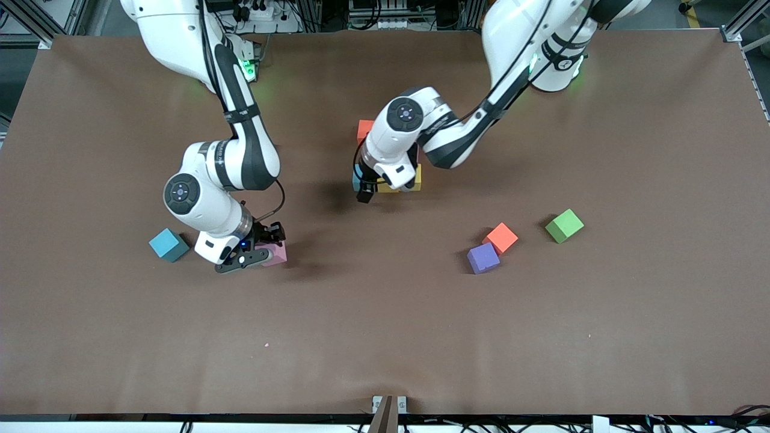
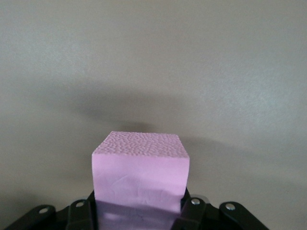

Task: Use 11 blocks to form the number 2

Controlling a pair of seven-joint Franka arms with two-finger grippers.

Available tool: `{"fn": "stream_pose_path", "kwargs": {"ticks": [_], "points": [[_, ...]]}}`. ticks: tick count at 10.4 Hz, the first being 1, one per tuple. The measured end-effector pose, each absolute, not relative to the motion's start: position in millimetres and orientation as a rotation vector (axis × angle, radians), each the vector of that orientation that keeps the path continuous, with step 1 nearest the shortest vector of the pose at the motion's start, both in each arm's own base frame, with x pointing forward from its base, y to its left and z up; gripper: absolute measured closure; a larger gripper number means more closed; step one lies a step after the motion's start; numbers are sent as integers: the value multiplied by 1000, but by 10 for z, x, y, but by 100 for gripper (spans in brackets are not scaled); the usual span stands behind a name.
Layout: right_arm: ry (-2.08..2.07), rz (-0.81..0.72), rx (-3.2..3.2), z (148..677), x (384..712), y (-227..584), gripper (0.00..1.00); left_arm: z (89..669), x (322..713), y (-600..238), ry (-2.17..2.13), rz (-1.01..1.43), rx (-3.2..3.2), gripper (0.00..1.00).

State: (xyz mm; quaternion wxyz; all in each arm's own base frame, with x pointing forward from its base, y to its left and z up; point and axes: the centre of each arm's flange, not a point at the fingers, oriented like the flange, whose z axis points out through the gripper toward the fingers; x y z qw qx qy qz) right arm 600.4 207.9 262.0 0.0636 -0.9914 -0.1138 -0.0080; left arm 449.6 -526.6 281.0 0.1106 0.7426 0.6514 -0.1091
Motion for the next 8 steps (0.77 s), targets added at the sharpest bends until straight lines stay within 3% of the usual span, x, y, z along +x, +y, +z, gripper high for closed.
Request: {"fn": "stream_pose_path", "kwargs": {"ticks": [3,8], "points": [[-225,12,-3009,2590,5851,2433,42,3019,5025,-4728,1749,-234,2293,0],[-146,46,-3134,2466,5154,3611,42,2912,5614,-3860,1135,-140,2694,0]]}}
